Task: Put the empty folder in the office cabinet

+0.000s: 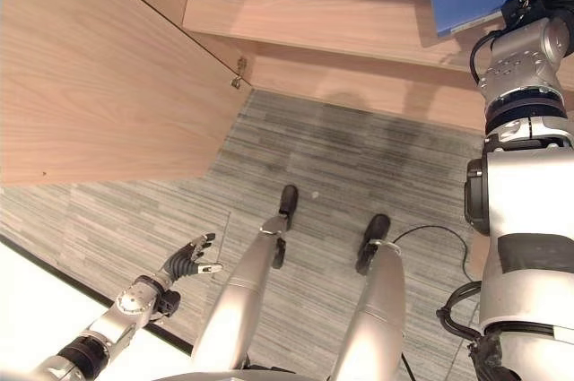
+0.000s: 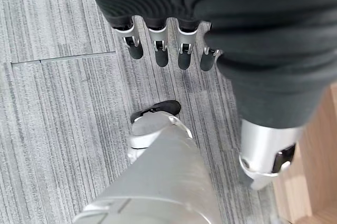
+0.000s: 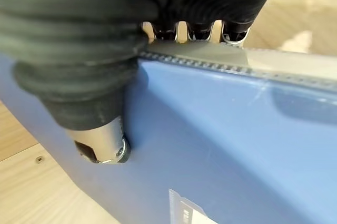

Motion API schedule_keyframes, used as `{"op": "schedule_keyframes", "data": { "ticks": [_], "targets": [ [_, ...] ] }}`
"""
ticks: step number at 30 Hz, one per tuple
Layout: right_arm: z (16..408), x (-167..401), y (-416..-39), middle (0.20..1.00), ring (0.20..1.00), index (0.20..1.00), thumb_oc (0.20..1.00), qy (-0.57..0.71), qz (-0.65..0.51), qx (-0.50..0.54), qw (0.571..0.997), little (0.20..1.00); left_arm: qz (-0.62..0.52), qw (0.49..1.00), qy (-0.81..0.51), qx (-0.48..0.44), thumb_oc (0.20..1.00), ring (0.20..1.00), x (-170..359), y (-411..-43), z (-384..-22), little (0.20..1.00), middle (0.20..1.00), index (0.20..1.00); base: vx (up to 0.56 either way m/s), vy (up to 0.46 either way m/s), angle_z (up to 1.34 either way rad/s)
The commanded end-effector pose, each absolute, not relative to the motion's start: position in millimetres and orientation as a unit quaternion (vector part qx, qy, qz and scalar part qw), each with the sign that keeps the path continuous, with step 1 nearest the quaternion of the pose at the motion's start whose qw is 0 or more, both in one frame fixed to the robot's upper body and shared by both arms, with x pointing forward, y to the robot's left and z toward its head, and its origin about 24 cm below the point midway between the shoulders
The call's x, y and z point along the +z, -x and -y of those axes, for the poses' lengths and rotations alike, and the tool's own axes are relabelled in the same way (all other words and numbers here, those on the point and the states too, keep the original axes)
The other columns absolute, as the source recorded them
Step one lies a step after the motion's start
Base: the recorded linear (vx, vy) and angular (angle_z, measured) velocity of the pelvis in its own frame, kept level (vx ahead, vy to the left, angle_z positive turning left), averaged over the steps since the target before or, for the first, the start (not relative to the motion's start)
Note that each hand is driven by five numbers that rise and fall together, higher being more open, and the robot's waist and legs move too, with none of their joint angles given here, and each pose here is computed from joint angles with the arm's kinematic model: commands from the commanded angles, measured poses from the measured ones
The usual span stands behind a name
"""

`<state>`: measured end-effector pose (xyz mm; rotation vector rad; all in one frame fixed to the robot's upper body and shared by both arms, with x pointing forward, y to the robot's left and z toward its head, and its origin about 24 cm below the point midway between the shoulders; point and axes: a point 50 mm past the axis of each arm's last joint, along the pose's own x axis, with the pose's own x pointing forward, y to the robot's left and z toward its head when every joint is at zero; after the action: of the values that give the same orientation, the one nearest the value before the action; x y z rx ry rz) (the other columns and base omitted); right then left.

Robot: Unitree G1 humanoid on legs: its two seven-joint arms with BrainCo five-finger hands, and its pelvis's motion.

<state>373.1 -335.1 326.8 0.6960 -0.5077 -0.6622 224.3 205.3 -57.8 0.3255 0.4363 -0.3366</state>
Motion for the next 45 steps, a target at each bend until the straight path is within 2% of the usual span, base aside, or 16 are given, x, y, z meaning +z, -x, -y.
{"op": "schedule_keyframes", "data": {
  "ticks": [1, 8, 9, 13, 20, 28, 30, 32, 36, 37, 45],
  "targets": [
    [338, 392, -348, 0.2, 0.2, 0.2, 0.2, -0.31, 0.357, -0.285, 0.834, 0.2, -0.211, 0.948, -0.179, -0.157, 1.0, 1.0, -53, -227, -217, 1.0, 1.0, 1.0, 0.02, -0.031, 0.0],
    [330, 370, -359, 0.2, 0.2, 0.2, 0.2, -0.355, 0.346, -0.278, 0.823, 0.2, -0.235, 0.945, -0.18, -0.142, 1.0, 1.0, -61, -220, -223, 1.0, 1.0, 1.0, -0.01, -0.071, -0.02],
    [344, 366, -351, 0.2, 0.2, 0.2, 0.2, -0.373, 0.354, -0.292, 0.807, 0.2, -0.222, 0.947, -0.179, -0.145, 1.0, 1.0, -56, -229, -220, 1.0, 1.0, 1.0, -0.1, -0.151, -0.02],
    [347, 359, -351, 0.2, 0.2, 0.2, 0.2, -0.382, 0.348, -0.3, 0.802, 0.2, -0.226, 0.952, -0.159, -0.132, 1.0, 1.0, -58, -231, -217, 1.0, 1.0, 1.0, 0.07, -0.026, 0.54],
    [327, 338, -369, 0.2, 0.2, 0.2, 0.2, -0.386, 0.315, -0.281, 0.82, 0.2, -0.265, 0.941, -0.163, -0.134, 1.0, 1.0, -78, -215, -213, 1.0, 1.0, 1.0, 0.16, 0.087, -0.38],
    [336, 307, -370, 0.2, 0.2, 0.2, 0.2, -0.427, 0.3, -0.29, 0.802, 0.2, -0.245, 0.942, -0.191, -0.13, 1.0, 1.0, -64, -227, -228, 1.0, 1.0, 1.0, 0.18, 0.033, -0.1],
    [311, 321, -381, 0.2, 0.2, 0.2, 0.2, -0.422, 0.293, -0.25, 0.821, 0.2, -0.222, 0.954, -0.179, -0.09, 1.0, 1.0, -51, -234, -241, 1.0, 1.0, 1.0, 0.07, 0.287, 0.0],
    [310, 322, -382, 0.2, 0.2, 0.2, 0.2, -0.419, 0.29, -0.25, 0.823, 0.2, -0.219, 0.956, -0.174, -0.087, 1.0, 1.0, -51, -234, -241, 1.0, 1.0, 1.0, 0.12, 0.076, -0.35],
    [321, 312, -378, 0.2, 0.2, 0.2, 0.2, -0.422, 0.286, -0.265, 0.818, 0.2, -0.216, 0.959, -0.151, -0.105, 1.0, 1.0, -53, -236, -226, 1.0, 1.0, 1.0, 0.24, -0.297, -0.08],
    [341, 308, -369, 0.2, 0.2, 0.2, 0.2, -0.411, 0.288, -0.297, 0.812, 0.2, -0.219, 0.954, -0.171, -0.109, 1.0, 1.0, -53, -238, -228, 1.0, 1.0, 1.0, 0.05, -0.168, 0.12],
    [345, 321, -363, 0.2, 0.2, 0.2, 0.2, -0.389, 0.309, -0.293, 0.817, 0.2, -0.242, 0.955, -0.127, -0.116, 1.0, 1.0, -68, -218, -218, 1.0, 1.0, 1.0, 0.09, -0.051, 0.18]
  ]
}}
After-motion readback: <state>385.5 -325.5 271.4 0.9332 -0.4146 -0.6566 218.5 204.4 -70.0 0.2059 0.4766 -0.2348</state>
